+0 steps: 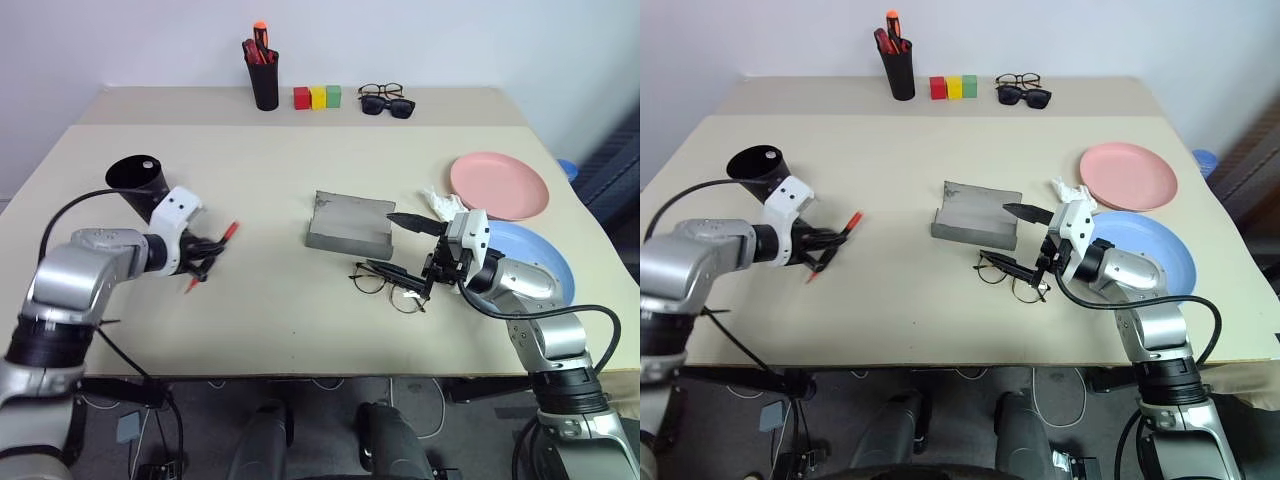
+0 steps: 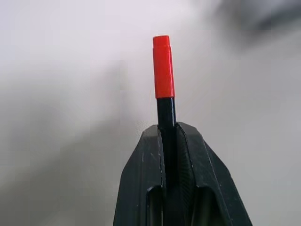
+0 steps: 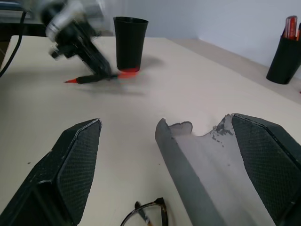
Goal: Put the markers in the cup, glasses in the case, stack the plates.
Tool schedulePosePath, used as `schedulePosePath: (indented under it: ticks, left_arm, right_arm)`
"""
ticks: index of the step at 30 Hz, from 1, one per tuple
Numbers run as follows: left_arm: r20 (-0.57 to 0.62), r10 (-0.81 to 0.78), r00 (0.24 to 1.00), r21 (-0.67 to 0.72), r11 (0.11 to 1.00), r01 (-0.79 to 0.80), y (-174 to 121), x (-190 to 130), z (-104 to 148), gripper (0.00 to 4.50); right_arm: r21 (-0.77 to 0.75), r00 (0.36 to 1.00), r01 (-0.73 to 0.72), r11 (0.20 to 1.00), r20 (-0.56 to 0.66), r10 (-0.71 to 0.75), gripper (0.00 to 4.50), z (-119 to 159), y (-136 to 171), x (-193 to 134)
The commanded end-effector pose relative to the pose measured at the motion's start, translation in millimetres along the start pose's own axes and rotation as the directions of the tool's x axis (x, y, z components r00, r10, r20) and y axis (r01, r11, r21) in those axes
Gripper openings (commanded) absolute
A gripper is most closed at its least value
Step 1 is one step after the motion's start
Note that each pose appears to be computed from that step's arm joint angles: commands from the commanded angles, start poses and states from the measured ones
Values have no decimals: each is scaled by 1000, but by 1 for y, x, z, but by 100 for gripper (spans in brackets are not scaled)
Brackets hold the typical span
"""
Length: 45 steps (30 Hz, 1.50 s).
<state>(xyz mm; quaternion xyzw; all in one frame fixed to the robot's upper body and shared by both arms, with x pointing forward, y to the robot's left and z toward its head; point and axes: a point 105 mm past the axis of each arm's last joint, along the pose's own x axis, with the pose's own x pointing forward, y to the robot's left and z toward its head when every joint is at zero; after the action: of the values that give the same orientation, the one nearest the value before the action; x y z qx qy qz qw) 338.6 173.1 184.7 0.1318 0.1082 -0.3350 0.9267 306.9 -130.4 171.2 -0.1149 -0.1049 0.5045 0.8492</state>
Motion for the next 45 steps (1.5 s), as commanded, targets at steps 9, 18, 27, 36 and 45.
schedulePosePath:
  ticks: [9, 18, 27, 36, 45]
  left_arm:
    - [672, 616, 411, -115, 634, -764, 83, -38, 106, 7]
    - [637, 748, 190, -182, 385, -905, 113, -56, 87, 7]
    - [565, 811, 156, -149, 286, -947, 130, -60, 51, 7]
    - [532, 825, 189, -120, 295, -948, 132, -37, 28, 7]
    - [563, 792, 234, -250, 433, -866, 113, -27, 31, 261]
  right_arm:
    - [-78, 981, 3, 997, 193, 12, 450, 40, -9, 23]
    - [-83, 976, -3, 997, 218, 21, 450, 45, -12, 30]
    - [-73, 977, 8, 997, 211, 8, 450, 41, -11, 28]
    - [-74, 979, 18, 997, 203, -3, 450, 37, -12, 24]
    - [-79, 981, 43, 996, 192, -27, 450, 37, -12, 19]
